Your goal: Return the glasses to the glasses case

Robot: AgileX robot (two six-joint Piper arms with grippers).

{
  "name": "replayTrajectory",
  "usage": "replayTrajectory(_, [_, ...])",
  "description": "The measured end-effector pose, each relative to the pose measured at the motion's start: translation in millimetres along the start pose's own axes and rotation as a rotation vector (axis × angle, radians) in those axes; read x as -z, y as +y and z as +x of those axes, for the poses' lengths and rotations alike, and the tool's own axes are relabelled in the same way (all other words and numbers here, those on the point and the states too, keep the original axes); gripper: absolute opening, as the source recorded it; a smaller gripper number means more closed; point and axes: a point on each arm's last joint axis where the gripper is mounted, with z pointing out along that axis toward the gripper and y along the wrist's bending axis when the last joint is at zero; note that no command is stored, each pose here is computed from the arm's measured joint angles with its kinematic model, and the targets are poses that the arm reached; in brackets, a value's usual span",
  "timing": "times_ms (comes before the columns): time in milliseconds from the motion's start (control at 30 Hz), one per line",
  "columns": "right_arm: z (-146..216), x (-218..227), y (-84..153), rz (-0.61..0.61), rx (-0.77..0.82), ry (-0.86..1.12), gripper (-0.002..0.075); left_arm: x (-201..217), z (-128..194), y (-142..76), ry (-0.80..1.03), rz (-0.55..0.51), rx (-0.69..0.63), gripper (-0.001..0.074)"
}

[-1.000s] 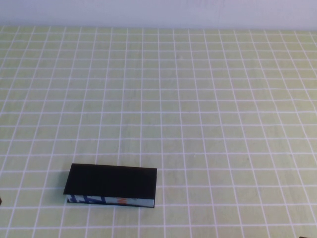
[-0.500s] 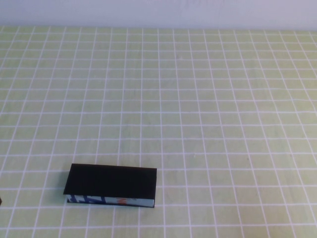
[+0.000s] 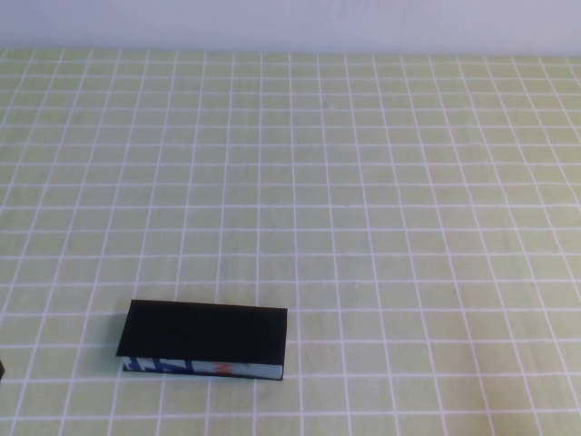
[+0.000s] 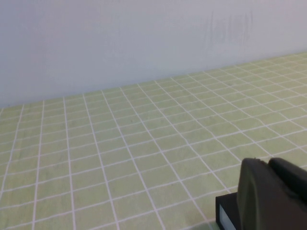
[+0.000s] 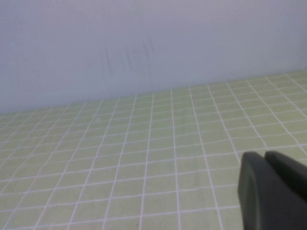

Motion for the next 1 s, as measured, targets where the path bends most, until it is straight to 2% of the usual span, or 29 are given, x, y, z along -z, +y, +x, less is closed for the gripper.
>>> replayTrajectory(467, [2,0,0,0.005,-0.013,0.024,-0.0011,0,0,0,0.002,0.001,0.0,-0.0003])
replayTrajectory(600, [3,0,1,-0.008,0.028,0.032,-0.0011,0,0,0,0.002,0.001,0.0,-0.0003])
replayTrajectory(1000, [26,4,4,-0.06,0.08,0.289,-0.0011,0,0,0,0.002,0.001,0.0,-0.0003])
